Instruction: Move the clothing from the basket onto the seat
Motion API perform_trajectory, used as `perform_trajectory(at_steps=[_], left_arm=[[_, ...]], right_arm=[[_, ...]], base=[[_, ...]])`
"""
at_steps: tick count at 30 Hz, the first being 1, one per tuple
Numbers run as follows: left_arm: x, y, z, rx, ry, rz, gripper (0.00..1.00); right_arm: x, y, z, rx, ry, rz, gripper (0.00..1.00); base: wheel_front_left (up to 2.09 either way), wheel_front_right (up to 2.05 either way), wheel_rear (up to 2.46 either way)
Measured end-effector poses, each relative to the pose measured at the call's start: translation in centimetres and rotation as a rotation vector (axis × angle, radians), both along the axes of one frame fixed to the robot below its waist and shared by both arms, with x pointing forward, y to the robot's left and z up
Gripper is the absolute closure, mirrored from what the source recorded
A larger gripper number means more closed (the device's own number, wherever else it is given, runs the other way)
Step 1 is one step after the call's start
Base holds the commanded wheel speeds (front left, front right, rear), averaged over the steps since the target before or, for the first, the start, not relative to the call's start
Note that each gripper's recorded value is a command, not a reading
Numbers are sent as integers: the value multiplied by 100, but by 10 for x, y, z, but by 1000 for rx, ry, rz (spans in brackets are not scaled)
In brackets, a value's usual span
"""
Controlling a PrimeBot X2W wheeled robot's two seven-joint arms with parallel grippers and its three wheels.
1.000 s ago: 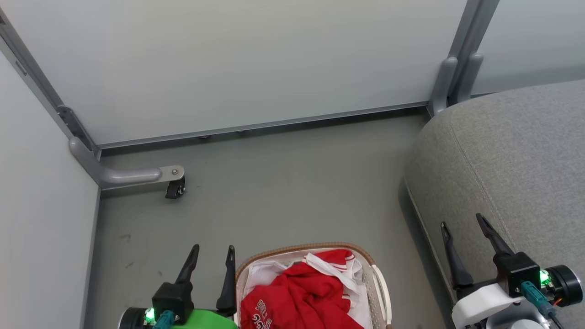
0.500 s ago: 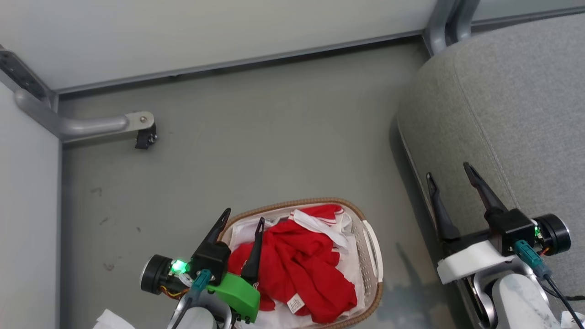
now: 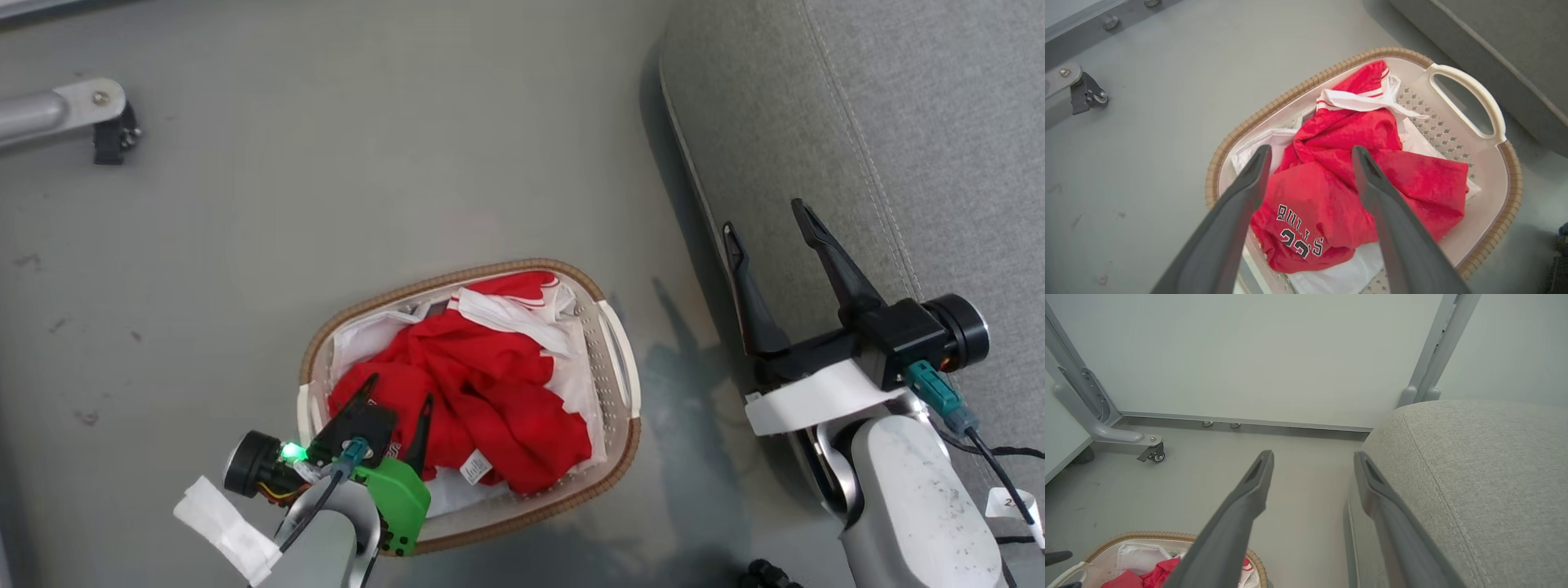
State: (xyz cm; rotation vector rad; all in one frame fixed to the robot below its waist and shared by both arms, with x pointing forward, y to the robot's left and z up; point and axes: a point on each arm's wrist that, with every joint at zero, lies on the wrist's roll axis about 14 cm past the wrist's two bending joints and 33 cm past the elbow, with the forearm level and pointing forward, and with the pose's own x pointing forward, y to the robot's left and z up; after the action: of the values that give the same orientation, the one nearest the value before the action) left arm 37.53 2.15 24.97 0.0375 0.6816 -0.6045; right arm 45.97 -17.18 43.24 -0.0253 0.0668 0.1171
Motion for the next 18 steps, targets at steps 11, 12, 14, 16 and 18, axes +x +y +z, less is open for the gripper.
perform_trajectory(at_steps=[11, 12, 14, 16, 18], left_arm=[[-23, 6, -86, 135, 211, -86, 0], [-25, 8, -94, 145, 230, -87, 0], [-29, 9, -105, 158, 257, -98, 0], [-32, 10, -115, 170, 284, -104, 0], [-36, 9, -122, 182, 308, -113, 0]], right_arm=[[10, -12, -45, 16, 97, -28, 0], [10, -13, -49, 18, 107, -29, 0], [9, -14, -57, 19, 126, -33, 0], [8, -16, -63, 19, 143, -39, 0], [8, -20, -66, 16, 152, -48, 0]], base=[[0, 0, 0], [0, 0, 0], [0, 0, 0], [0, 0, 0], [0, 0, 0]])
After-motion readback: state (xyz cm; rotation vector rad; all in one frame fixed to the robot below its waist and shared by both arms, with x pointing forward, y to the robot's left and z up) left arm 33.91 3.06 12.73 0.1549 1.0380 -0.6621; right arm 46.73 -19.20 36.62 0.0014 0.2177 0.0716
